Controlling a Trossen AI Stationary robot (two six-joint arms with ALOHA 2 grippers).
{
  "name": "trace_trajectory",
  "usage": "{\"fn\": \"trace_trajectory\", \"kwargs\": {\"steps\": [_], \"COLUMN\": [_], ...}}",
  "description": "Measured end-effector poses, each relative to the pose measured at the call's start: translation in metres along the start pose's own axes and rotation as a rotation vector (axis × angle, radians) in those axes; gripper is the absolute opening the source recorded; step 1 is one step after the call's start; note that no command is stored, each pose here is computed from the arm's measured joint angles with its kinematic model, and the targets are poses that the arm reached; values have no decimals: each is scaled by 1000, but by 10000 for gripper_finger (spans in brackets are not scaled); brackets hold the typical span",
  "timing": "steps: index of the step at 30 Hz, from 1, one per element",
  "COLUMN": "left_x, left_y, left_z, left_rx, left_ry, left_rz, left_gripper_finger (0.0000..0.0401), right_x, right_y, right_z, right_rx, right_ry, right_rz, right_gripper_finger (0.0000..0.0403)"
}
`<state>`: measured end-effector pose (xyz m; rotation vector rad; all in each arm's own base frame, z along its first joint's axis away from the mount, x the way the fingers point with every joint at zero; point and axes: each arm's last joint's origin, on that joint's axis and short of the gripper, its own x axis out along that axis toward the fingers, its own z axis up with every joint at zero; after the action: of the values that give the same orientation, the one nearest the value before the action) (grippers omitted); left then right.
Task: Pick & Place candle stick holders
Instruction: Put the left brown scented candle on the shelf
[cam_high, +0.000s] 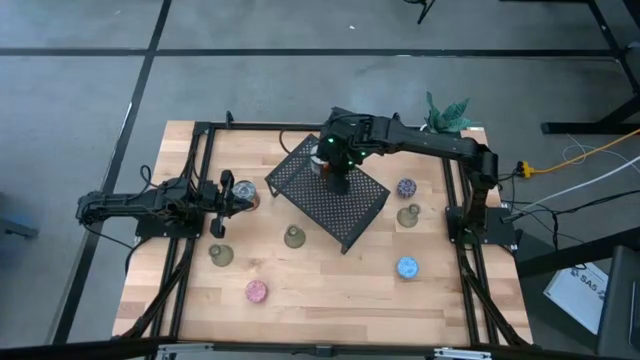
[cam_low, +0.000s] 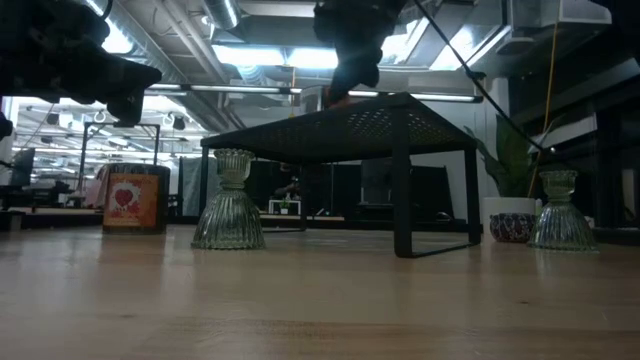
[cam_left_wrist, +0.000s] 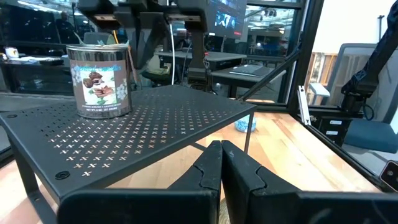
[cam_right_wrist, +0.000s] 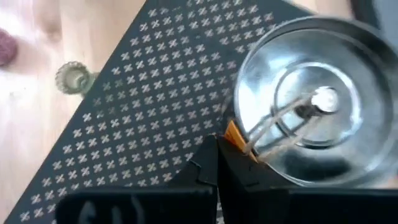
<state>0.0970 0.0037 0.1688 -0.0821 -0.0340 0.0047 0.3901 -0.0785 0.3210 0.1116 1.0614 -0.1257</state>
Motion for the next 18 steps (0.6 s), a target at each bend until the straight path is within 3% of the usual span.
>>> {"fn": "trace_trajectory", "kwargs": {"steps": [18], "left_x": [0], "left_y": [0], "left_z": [0], "left_rx": [0], "left_ry": [0], "left_rz": [0], "left_gripper_finger": [1], "right_x": [0], "right_y": [-13], "right_z": [7], "right_rx": [15], "right_ry": [-74], "right_rz": [-157], "right_gripper_finger": [0]}}
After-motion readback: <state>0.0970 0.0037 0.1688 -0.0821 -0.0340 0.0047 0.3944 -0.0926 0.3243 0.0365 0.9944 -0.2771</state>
